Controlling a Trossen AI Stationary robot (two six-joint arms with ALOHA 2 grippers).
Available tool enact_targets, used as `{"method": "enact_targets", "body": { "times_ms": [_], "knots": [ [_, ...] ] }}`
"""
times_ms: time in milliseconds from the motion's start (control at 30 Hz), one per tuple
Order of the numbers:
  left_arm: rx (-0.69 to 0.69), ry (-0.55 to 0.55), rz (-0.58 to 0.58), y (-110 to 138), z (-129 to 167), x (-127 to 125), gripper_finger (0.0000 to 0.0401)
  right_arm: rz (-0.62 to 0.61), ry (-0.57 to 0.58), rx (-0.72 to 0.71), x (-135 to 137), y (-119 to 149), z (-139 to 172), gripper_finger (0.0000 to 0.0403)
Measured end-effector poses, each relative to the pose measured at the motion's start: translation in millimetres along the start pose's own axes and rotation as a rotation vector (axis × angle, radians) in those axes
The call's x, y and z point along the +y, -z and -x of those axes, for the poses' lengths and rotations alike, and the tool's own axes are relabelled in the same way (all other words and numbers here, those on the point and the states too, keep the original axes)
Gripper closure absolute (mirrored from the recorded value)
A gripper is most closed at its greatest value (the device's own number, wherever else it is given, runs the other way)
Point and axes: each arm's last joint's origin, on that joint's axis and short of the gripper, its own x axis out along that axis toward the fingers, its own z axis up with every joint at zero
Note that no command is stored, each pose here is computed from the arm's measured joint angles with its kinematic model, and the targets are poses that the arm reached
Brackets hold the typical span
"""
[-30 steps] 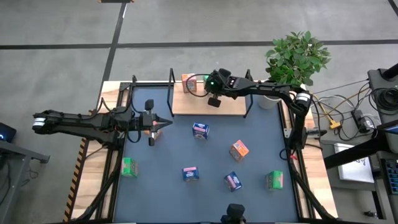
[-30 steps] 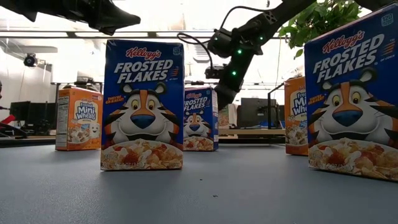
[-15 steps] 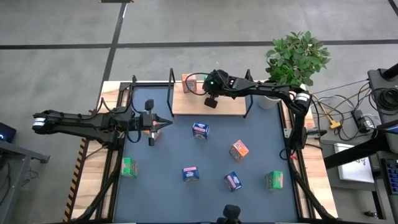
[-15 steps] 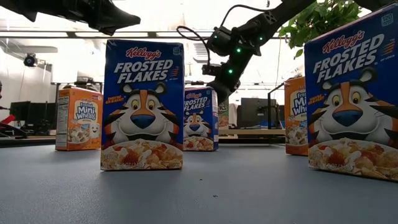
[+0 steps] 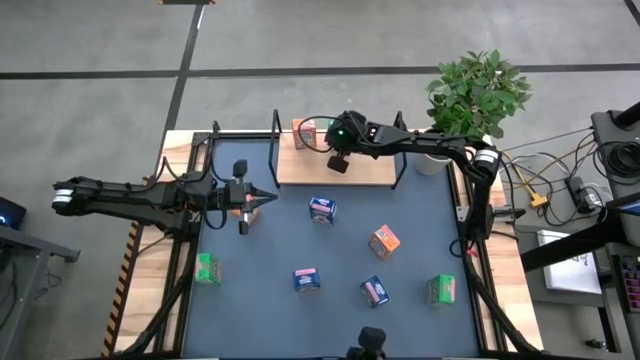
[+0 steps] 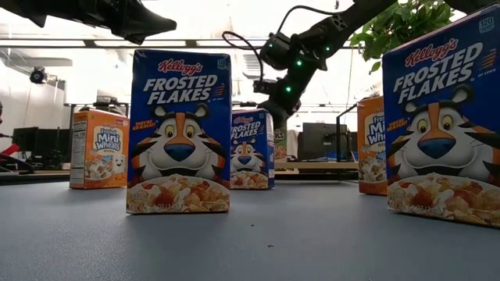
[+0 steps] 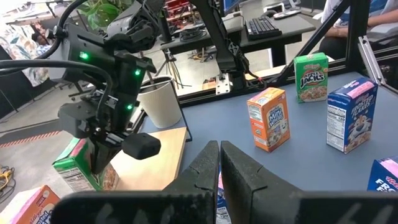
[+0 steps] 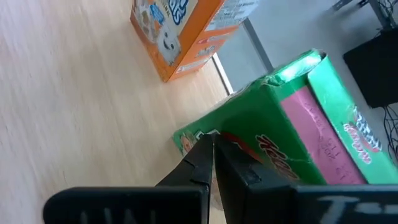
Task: Stack cereal on shelf
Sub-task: Put the center green cereal box on the shelf, then put the top center blue cereal box on the shelf
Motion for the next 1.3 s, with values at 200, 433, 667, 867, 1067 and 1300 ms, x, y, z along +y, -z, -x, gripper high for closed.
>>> {"method": "enact_targets", "body": {
  "times_ms": [200,433,667,867,1067,1300],
  "knots": [
    [-0.001,0.0,0.0,0,0,0,0.0401,-0.022,0.017,-0.056,-2,-5,0,0.0394],
    [0.0,0.0,0.0,0,0,0,0.0401,0.005,0.011,-0.023,-1,-2,0,0.0394],
    [0.0,0.0,0.0,0,0,0,0.0401,0.017,0.026,0.001,-1,0,0,0.0394],
    [0.008,0.002,0.012,1,0,0,0.0401,0.026,-0.005,0.003,10,-5,22,0.0394],
    [0.062,0.012,0.139,6,0,-2,0.0401,0.06,-0.081,-0.064,40,-19,72,0.0394],
    [0.13,0.018,0.225,12,-1,-3,0.0401,0.142,-0.229,-0.175,98,-29,119,0.0394]
  ]
}}
